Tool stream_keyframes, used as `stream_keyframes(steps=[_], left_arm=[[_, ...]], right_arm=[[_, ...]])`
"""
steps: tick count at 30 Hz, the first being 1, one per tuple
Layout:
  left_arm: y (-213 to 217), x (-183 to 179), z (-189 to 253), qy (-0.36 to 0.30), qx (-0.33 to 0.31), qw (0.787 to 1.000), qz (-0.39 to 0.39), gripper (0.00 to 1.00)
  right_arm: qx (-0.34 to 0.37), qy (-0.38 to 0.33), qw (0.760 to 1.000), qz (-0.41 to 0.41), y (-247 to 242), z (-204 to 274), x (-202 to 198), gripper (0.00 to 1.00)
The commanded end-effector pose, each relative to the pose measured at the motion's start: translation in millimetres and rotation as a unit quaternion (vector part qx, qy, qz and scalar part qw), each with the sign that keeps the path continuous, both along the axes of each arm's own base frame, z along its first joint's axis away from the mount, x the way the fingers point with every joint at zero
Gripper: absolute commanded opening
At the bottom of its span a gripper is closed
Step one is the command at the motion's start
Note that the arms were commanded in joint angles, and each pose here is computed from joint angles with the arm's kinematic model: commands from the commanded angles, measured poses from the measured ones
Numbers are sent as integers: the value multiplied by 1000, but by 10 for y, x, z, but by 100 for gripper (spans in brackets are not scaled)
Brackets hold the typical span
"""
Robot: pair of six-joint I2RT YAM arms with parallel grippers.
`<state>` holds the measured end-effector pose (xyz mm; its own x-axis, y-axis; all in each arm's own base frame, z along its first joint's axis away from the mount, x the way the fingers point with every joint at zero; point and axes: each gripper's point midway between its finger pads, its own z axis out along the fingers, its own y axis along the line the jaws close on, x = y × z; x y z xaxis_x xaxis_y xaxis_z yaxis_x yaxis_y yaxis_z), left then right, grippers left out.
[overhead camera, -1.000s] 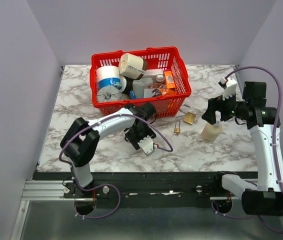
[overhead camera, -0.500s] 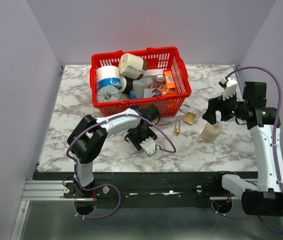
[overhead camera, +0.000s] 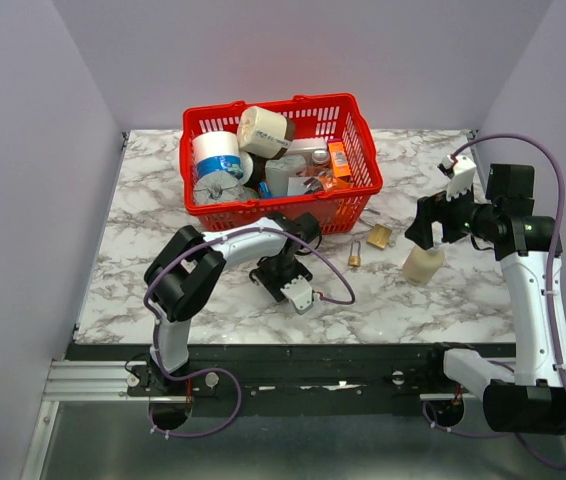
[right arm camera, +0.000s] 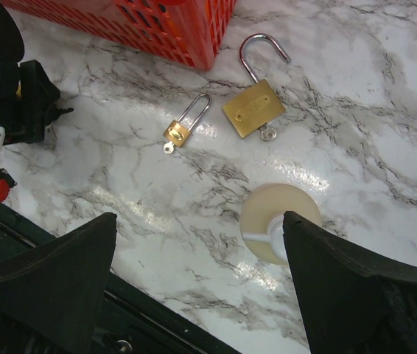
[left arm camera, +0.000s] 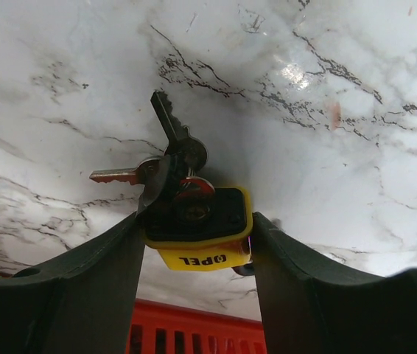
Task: Lock with the key
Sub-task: Pick up the lock from the center of the board.
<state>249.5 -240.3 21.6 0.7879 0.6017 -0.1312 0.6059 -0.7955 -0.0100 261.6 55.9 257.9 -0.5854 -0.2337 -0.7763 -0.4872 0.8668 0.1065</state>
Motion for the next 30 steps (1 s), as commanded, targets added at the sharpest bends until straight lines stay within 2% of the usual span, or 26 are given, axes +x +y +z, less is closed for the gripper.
stream_keyframes(steps=[1,6,9,13,19,26,30], left_arm=[[96,-60,-67,14,28,999,11,71],[120,-33,-53,12,26,999,23,74],[123,-18,-44,11,24,999,27,67],[75,-1,-36,9,13,999,42,45],[-83,-34,225,15,-33,996,86,26],[-295,-51,778,2,-128,982,140,13],[-347,-78,1123,-15,-168,973,156,7]], right_arm=[[-10,-8,1000,-3,-41,33,-25,100],[-8,-9,1000,0,-28,41,-36,100],[-7,-12,1000,-1,-28,57,-28,100],[-6,-12,1000,0,-21,61,-48,100],[6,-12,1000,12,36,81,-96,100],[39,11,999,25,149,49,-163,100],[97,24,993,56,351,106,-245,100]])
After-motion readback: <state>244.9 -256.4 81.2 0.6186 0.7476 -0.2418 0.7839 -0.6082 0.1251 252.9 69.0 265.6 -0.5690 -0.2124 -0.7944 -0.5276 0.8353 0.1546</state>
